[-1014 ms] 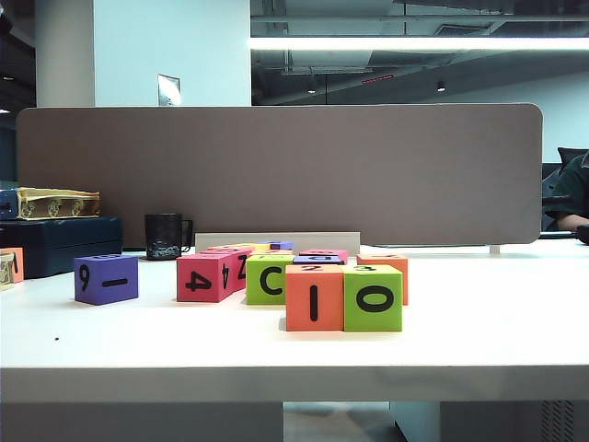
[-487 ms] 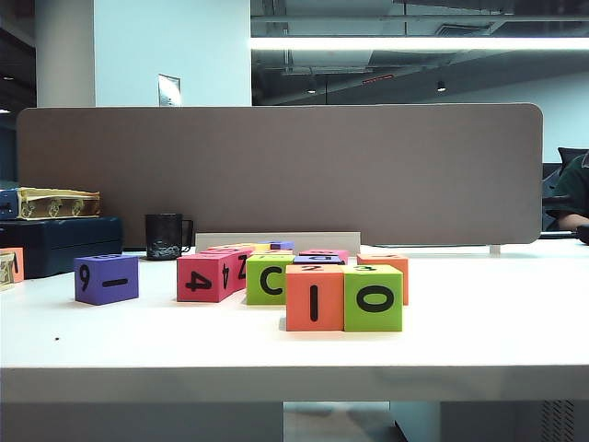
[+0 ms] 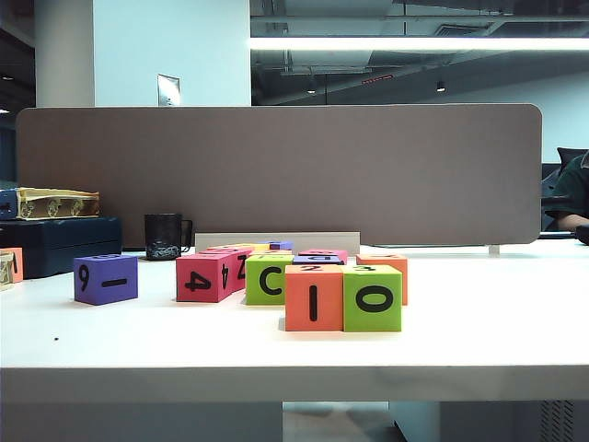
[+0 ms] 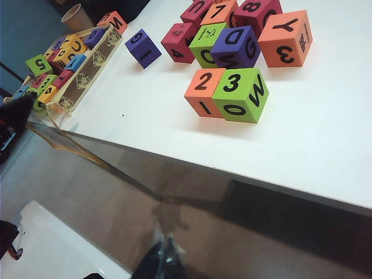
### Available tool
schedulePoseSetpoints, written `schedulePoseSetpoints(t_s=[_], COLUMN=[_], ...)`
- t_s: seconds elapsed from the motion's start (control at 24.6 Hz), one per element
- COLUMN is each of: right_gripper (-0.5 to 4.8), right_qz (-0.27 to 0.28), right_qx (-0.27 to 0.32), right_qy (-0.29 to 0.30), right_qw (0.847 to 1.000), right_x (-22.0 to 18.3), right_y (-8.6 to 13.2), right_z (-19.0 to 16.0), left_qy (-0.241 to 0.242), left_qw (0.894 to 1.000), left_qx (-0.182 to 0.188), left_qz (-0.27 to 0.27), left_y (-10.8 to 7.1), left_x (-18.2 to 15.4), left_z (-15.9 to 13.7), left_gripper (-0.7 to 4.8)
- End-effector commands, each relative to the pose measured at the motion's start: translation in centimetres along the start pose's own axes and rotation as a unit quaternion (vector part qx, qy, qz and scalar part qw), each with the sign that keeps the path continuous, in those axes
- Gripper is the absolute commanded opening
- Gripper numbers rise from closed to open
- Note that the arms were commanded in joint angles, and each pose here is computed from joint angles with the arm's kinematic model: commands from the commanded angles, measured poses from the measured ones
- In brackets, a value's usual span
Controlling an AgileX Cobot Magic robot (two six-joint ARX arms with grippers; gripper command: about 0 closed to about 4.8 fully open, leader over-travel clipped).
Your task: Select the appropriate blocks from the scattered letter blocks on the table and arrange them in a row to spell out "23".
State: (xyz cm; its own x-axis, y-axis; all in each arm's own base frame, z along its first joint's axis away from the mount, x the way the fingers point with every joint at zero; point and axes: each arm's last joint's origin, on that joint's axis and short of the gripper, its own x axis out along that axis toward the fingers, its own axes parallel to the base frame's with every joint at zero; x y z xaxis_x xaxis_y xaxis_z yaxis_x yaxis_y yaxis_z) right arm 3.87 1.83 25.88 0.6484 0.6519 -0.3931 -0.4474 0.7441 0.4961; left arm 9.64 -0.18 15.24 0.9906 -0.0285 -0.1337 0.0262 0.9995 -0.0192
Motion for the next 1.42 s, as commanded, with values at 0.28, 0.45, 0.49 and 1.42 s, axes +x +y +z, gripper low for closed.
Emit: schedulePoseSetpoints(t_s=[0.28,0.45,0.49,1.42], right_gripper=[-0.01,-0.01,-0.01,-0.01], right_qz=[0.002,0.002,0.002,-0.208], right_qx=[-0.004,-0.004,-0.004,-0.095], right_qy=[-0.004,-0.004,-0.004,-0.204], right_qw=[1.0,1.0,1.0,0.952], right_x=[0.0,0.0,0.0,2.5], right_y=[0.1,0.1,0.1,-3.7], right_z=[0.1,0.1,0.1,1.9], left_qy=[0.02,0.02,0.02,0.021], left_qw=[1.0,1.0,1.0,1.0], left_qx=[0.002,0.002,0.002,0.002], left_qz=[0.001,0.001,0.001,0.001], left_y=[0.0,0.0,0.0,0.0], left_x=[0.0,0.0,0.0,0.0], left_z=[-0.3,-0.3,-0.3,-0.3], left_gripper=[-0.06,-0.06,-0.06,-0.06])
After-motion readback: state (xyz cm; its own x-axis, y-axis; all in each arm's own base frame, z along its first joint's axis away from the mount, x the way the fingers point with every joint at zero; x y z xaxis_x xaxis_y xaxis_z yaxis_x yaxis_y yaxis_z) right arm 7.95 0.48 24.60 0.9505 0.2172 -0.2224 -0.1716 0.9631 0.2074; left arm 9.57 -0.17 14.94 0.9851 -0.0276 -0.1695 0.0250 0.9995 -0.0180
